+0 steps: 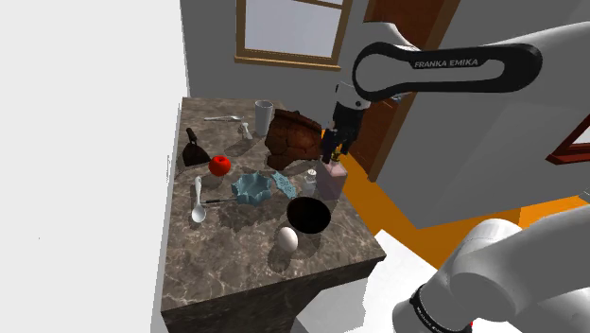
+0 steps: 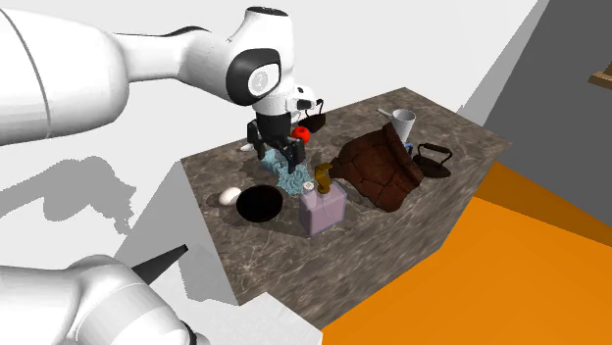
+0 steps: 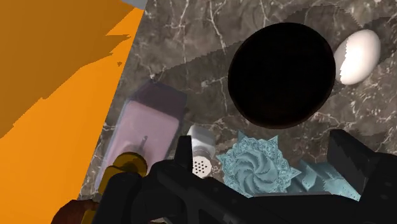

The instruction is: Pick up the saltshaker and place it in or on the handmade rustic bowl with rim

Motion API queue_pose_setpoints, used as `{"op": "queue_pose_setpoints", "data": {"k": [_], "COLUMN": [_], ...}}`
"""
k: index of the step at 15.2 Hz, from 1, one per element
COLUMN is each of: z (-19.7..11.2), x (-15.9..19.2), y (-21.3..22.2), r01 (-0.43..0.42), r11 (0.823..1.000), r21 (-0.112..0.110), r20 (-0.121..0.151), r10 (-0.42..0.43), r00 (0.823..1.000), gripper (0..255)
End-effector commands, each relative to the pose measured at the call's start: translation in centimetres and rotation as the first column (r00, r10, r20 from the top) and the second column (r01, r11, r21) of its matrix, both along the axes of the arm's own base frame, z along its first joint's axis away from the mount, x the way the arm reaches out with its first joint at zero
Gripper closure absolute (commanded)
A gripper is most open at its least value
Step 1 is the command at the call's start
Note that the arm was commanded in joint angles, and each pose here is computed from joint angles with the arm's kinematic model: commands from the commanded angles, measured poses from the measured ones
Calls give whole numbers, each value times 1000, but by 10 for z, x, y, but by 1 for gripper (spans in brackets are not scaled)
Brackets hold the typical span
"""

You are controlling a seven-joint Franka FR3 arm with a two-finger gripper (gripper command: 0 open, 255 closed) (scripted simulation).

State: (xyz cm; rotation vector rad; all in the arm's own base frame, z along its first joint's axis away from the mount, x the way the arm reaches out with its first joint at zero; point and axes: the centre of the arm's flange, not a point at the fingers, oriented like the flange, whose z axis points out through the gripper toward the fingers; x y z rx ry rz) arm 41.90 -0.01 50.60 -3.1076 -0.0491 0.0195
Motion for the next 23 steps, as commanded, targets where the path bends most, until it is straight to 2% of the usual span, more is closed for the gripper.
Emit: {"op": "queue_pose_setpoints", "data": {"k": [1, 9, 17, 23], "z": [-19, -93, -135, -135], "x": [19, 91, 92, 92], "y": [-7, -33, -34, -34], "r01": [-12, -54, -56, -56], "r11": [1000, 998, 998, 998], "r21": [-5, -26, -27, -27], "r20": [0, -7, -7, -7], "r10": [12, 54, 56, 56], "r00": [1000, 999, 998, 998], "gripper": [0, 0, 0, 0]}}
